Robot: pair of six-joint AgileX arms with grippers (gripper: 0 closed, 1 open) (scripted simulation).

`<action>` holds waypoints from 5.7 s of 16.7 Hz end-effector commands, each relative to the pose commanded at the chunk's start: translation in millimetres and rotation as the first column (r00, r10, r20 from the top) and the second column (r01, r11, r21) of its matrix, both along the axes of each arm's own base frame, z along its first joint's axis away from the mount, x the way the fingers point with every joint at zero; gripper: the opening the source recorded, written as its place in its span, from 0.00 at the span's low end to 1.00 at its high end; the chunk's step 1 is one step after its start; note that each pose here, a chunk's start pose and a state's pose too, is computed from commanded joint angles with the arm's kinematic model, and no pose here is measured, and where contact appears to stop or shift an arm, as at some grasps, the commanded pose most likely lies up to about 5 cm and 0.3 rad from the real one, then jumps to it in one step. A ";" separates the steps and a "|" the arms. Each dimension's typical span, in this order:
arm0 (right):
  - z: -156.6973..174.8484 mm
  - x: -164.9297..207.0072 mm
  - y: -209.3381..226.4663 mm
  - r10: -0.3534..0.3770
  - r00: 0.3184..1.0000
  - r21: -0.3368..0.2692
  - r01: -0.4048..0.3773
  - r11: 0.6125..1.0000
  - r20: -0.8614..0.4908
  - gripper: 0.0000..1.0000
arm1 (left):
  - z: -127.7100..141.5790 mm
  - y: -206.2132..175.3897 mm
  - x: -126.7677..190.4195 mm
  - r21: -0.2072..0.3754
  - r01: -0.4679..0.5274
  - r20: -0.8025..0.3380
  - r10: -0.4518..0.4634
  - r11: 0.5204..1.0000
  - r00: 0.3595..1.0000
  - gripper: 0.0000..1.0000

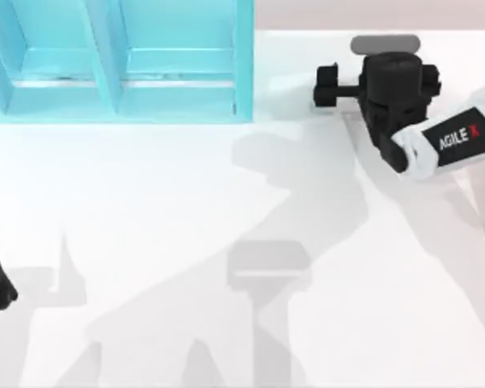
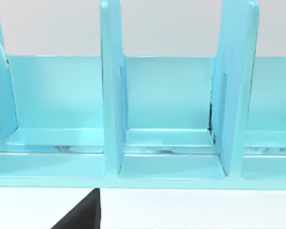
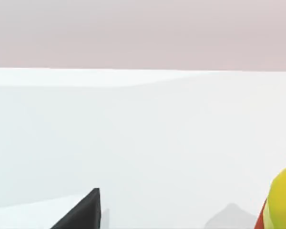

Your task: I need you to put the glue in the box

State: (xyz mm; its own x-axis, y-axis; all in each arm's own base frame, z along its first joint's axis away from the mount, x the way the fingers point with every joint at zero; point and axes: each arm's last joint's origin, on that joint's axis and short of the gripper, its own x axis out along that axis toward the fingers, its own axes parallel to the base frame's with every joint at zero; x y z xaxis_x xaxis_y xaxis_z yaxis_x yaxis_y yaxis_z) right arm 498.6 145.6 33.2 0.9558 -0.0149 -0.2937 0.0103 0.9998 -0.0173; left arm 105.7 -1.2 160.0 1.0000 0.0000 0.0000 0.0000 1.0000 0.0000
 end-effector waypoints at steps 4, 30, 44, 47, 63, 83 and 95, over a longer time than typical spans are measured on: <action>-2.4 5.5 -1.1 0.000 1.000 0.000 0.000 1.000 -0.002 1.00 | 0.0 0.0 0.0 0.000 0.000 0.000 0.000 1.000 1.000 1.00; 5.8 5.9 1.1 0.005 1.000 0.000 -0.005 1.000 0.001 0.00 | 0.0 0.0 0.0 0.000 0.000 0.000 0.000 1.000 1.000 1.00; 98.6 6.5 -3.2 0.006 1.000 -0.005 -0.006 1.000 -0.004 0.00 | 0.0 0.0 0.0 0.000 0.000 0.000 0.000 1.000 1.000 1.00; 115.6 18.7 -38.7 0.042 0.999 -0.069 -0.044 0.997 -0.026 0.00 | 0.0 0.0 0.0 0.000 0.000 0.000 0.000 1.000 1.000 1.00; 132.1 -169.7 -409.3 0.711 0.602 -0.145 -0.790 0.595 -0.363 0.00 | 0.0 0.0 0.0 0.000 0.000 0.000 0.000 1.000 1.000 1.00; 104.3 -294.5 -416.5 0.711 0.704 -0.030 -0.710 0.703 0.009 0.00 | 0.0 0.0 0.0 0.000 0.000 0.000 0.000 1.000 1.000 1.00; 69.8 -265.7 -379.1 0.712 0.702 0.041 -0.712 0.701 0.024 0.00 | 0.0 0.0 0.0 0.000 0.000 0.000 0.000 1.000 1.000 1.00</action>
State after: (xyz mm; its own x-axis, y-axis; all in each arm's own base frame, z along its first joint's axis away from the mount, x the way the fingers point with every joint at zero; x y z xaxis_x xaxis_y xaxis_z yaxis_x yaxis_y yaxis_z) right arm 232.9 -233.4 102.9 0.6781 0.6832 -0.2708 -0.7049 0.7090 0.0237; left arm 105.7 -1.2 160.0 1.0000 0.0000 0.0000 0.0000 1.0000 0.0000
